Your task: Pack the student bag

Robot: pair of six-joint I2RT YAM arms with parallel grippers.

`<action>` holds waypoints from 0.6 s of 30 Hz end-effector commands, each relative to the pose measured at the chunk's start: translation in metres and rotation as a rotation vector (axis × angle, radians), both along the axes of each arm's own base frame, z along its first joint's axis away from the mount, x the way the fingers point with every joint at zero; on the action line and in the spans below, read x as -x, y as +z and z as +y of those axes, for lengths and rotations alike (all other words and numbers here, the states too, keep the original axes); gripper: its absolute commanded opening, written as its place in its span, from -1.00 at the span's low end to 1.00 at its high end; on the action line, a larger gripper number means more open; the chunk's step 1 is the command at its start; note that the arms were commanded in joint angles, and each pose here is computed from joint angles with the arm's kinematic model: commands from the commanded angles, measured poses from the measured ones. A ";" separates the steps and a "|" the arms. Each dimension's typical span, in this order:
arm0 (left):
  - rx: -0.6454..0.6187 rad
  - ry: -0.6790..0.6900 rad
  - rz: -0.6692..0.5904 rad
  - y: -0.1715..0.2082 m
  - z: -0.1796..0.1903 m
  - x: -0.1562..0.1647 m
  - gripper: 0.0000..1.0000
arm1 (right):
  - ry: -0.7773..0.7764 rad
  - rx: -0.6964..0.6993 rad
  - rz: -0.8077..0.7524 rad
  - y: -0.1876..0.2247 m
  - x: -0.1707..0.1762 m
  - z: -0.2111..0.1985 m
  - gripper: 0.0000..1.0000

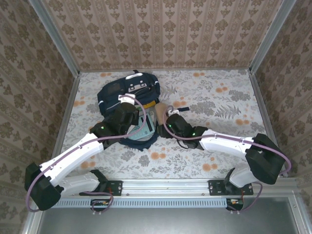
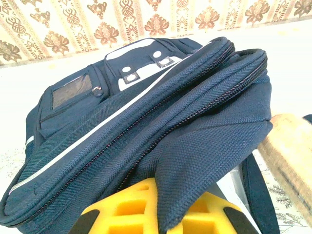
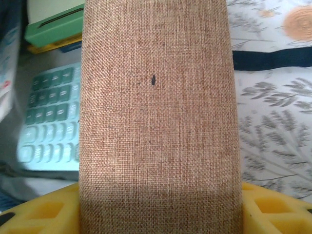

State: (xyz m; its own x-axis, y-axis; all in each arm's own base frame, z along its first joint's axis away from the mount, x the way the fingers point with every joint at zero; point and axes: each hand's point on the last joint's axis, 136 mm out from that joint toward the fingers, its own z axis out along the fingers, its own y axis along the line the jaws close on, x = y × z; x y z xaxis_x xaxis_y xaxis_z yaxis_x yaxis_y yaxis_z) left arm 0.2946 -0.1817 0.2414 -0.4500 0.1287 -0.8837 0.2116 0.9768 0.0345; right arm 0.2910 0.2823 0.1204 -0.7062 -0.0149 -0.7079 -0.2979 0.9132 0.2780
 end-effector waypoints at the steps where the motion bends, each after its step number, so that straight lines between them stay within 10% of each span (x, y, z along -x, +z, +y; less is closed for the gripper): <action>1: 0.133 -0.017 -0.111 0.050 -0.010 -0.005 -1.00 | 0.027 -0.054 -0.013 0.009 -0.005 0.025 -0.09; 18: 0.144 -0.105 -0.095 0.047 -0.018 0.009 -1.00 | -0.024 -0.057 -0.032 0.001 -0.097 0.071 -0.05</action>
